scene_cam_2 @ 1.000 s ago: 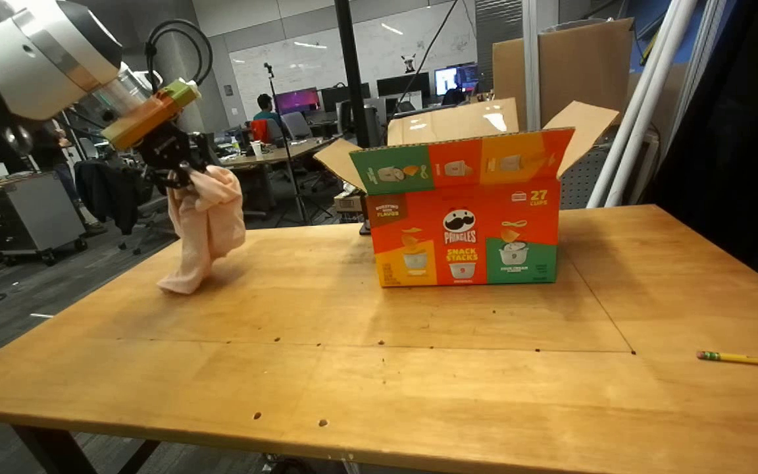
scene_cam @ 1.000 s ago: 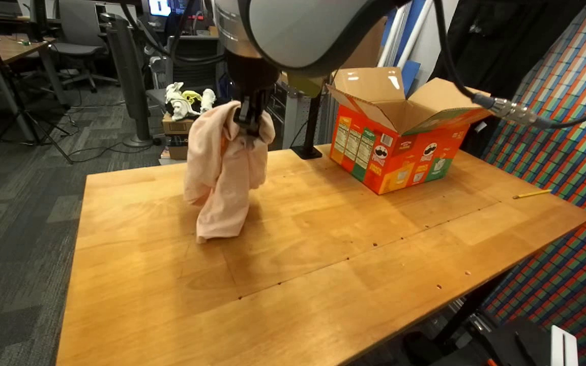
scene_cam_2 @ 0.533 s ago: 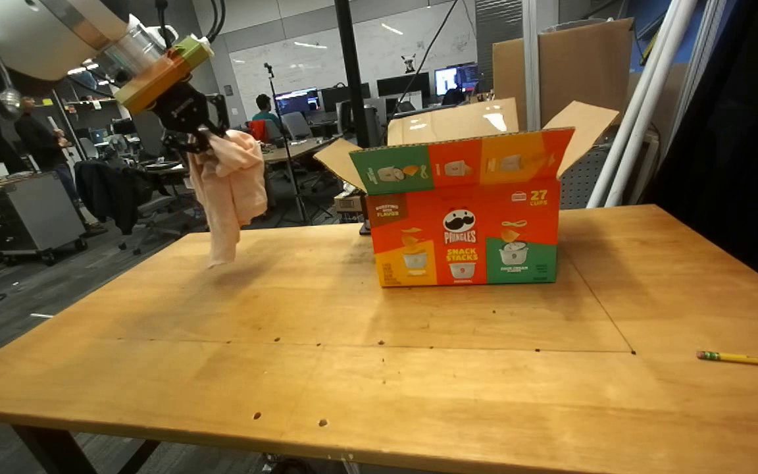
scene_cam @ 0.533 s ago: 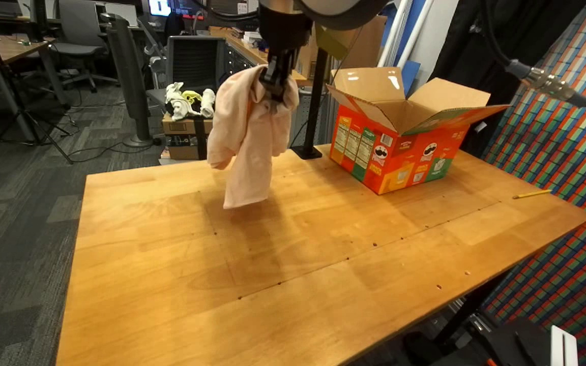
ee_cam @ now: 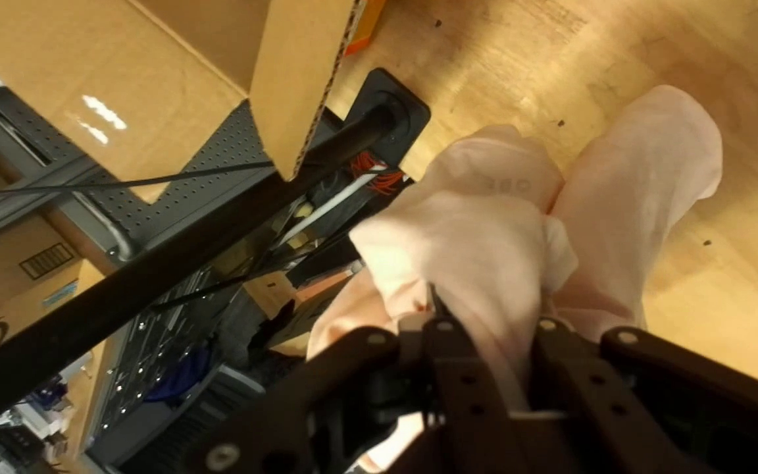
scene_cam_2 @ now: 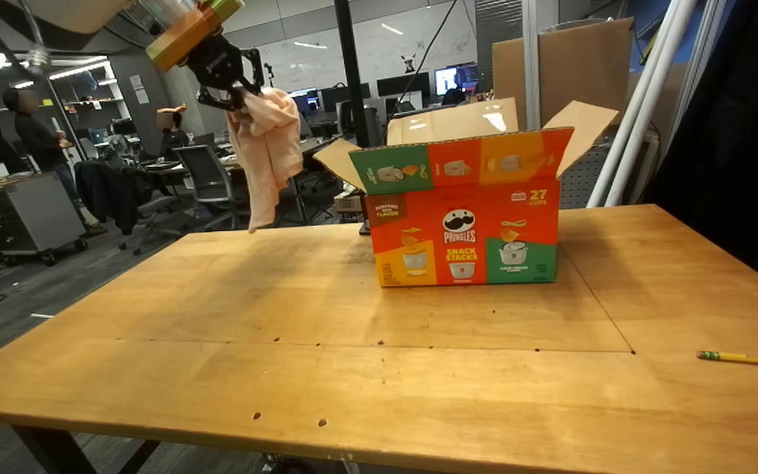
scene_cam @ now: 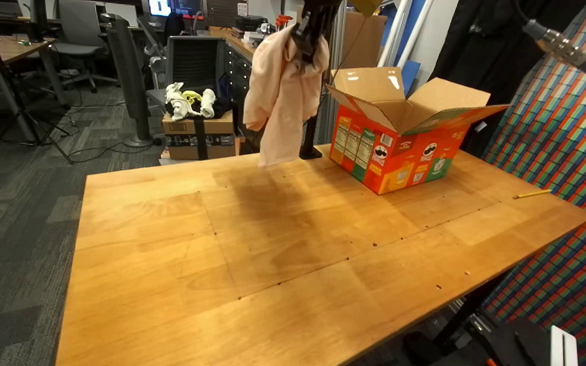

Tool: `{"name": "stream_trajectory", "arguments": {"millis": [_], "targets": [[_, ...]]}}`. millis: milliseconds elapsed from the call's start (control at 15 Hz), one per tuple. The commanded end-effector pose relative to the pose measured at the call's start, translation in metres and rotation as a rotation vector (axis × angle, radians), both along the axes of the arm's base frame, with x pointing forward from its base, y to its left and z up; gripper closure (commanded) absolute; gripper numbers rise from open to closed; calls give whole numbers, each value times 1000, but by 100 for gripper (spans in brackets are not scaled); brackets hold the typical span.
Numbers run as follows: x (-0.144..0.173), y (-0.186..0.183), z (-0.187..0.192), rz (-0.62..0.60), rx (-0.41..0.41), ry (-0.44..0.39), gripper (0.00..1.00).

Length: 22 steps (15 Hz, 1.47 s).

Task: Pick up the clothes from the table and put them in the box.

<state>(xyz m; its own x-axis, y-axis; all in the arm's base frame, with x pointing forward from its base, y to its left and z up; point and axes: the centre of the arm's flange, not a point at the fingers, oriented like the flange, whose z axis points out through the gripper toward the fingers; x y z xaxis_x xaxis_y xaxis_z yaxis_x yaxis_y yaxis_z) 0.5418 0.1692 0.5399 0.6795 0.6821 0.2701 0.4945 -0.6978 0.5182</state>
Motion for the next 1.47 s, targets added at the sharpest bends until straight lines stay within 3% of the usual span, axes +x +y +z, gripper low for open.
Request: {"name": "stream_trajectory", "arguments": {"millis": [0,533,1067,1400], "targets": [[-5,-3,58,-36,31,-79,96],[-2,-61,106,-113,51,-163,96],[19,-185,126,-324,62,-204,96],[17,-244,111,-432,60,-186,96]]}}
